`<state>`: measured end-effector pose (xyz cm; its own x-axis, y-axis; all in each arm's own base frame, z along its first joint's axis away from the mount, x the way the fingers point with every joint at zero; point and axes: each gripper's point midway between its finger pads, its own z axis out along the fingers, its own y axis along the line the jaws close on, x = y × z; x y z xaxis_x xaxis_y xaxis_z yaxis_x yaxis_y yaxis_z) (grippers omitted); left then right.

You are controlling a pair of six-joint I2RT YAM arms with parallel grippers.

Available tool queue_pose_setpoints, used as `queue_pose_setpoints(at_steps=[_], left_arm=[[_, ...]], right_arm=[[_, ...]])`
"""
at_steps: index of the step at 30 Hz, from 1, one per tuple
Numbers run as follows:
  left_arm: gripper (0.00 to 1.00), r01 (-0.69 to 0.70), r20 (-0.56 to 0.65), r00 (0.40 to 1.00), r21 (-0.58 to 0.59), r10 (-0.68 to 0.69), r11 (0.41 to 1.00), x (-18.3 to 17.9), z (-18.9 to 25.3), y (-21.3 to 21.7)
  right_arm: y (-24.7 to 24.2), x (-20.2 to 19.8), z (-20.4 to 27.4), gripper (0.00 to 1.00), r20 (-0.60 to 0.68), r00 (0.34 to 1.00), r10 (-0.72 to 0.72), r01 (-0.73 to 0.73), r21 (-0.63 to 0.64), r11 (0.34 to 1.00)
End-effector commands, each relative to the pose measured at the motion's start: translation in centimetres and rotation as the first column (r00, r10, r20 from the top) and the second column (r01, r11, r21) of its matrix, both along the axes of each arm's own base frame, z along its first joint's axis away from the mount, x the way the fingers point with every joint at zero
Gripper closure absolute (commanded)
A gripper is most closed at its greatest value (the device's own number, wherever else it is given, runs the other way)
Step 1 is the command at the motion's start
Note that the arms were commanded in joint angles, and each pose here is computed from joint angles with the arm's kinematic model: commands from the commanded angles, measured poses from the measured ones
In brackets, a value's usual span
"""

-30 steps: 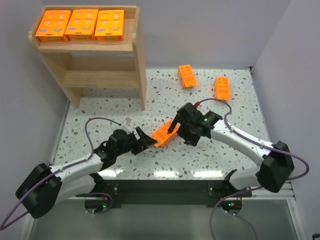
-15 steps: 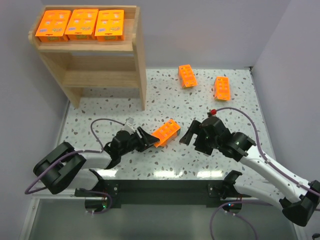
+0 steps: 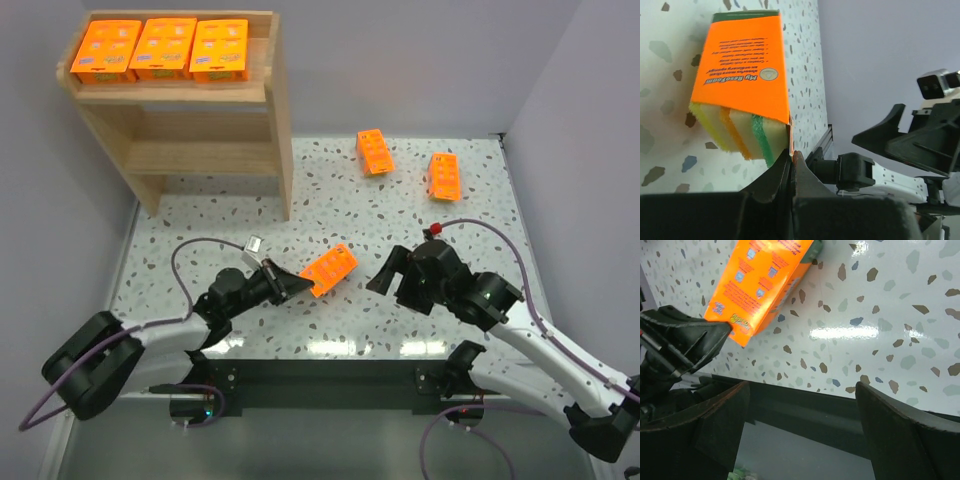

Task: Place and organize the cleaning sponges onto the shelf

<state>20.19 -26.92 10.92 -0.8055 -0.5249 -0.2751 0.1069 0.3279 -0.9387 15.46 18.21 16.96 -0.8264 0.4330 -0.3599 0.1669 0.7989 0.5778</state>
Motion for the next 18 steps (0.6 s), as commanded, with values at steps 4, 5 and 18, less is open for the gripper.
queue_pose_setpoints(at_steps=[4,5,18], left_arm=[[1.00,-0.088,0.090,0.992,-0.042,0.092,0.995,-0.5,6.3,2.4],[1.00,-0.115,0.102,0.988,-0.035,0.118,0.993,-0.4,7.1,3.0],[1.00,-0.578,0.173,0.801,-0.027,0.574,0.815,-0.8,19.5,15.0]], right_arm=[[-1.6,0.8,1.2,0.10,0.049,0.998,-0.038,0.041,-0.069,0.997],[-1.8,1.1,1.4,0.10,0.058,0.997,-0.044,0.049,-0.079,0.996],[-1.2,3.2,2.3,0.09,0.069,0.997,-0.020,0.025,-0.078,0.997]])
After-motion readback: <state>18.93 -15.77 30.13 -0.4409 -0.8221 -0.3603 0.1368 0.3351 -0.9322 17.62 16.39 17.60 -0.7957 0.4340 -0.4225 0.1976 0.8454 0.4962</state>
